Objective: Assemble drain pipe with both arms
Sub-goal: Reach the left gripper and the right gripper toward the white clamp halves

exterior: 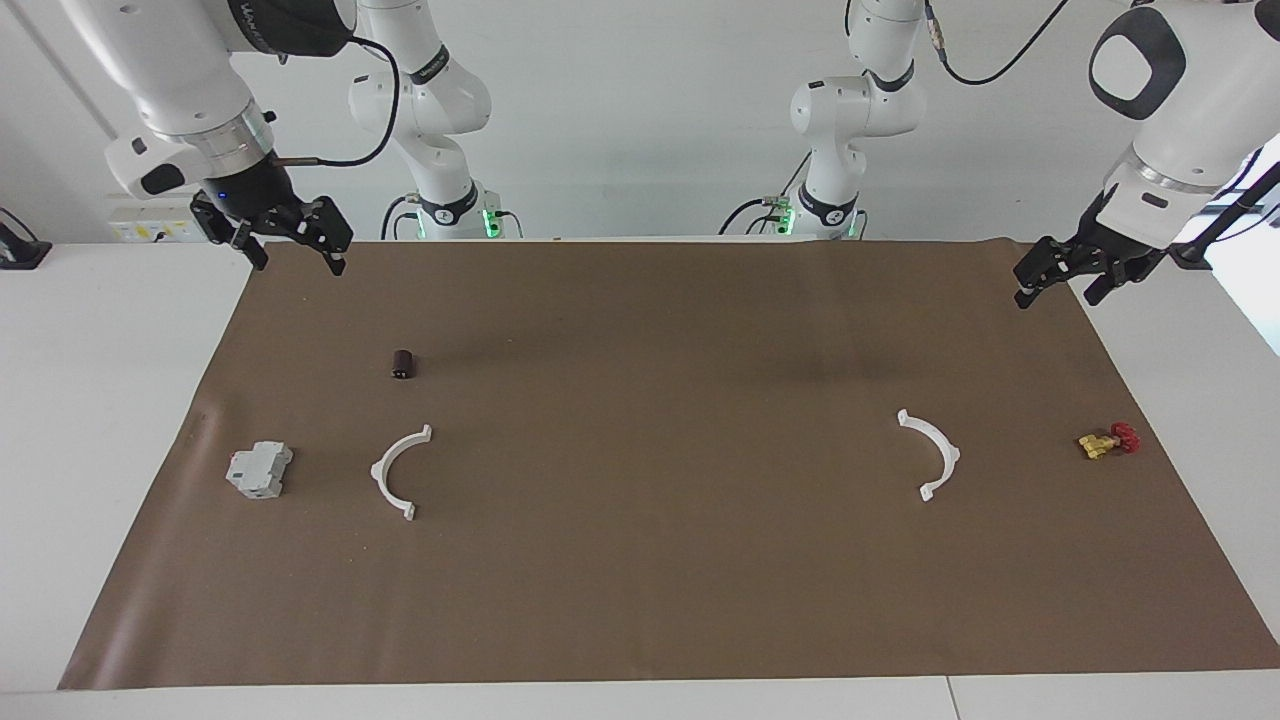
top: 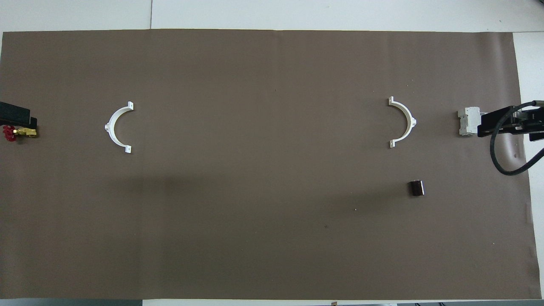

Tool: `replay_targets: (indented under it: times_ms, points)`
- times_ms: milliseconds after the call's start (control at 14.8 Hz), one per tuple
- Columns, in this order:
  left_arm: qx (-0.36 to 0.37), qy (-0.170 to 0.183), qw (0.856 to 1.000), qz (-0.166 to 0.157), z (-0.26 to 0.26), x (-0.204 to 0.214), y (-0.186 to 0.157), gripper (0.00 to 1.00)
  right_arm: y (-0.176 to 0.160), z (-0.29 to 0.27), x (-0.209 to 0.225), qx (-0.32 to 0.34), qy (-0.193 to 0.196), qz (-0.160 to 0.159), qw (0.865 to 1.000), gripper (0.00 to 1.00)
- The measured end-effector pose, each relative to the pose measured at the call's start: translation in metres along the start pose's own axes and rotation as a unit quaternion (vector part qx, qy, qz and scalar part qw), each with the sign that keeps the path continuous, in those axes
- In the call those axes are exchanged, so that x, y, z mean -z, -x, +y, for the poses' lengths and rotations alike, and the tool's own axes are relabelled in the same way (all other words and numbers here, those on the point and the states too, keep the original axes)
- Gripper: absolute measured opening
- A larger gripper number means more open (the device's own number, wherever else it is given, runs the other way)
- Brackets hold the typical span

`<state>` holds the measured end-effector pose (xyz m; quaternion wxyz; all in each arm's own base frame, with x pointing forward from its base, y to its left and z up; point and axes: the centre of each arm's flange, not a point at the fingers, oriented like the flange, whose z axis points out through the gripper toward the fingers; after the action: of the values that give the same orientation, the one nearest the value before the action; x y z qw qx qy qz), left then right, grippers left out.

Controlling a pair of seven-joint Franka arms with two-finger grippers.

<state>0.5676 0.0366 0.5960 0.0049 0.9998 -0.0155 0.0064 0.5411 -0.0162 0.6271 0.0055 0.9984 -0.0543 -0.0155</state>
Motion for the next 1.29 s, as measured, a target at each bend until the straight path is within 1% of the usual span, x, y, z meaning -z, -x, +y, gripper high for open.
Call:
replay_targets:
  times_ms: [745, 948, 1083, 1286]
  points:
    - [-0.001, 0.000, 1.000, 0.000, 0.001, 0.001, 0.000, 1.00, 0.000, -0.001, 0.000, 0.003, -0.003, -0.001, 1.000, 1.00]
    - [-0.001, 0.000, 1.000, 0.002, 0.001, 0.001, 0.000, 1.00, -0.005, -0.008, -0.003, 0.007, -0.022, 0.017, 1.000, 1.00]
    - [-0.002, -0.001, 1.000, 0.009, 0.002, 0.001, -0.002, 1.00, -0.012, -0.015, -0.021, 0.010, -0.026, 0.032, 0.999, 1.00]
    - [-0.011, -0.002, 1.000, 0.025, 0.012, -0.011, -0.008, 1.00, -0.030, -0.031, -0.071, 0.020, -0.027, 0.042, 0.999, 1.00]
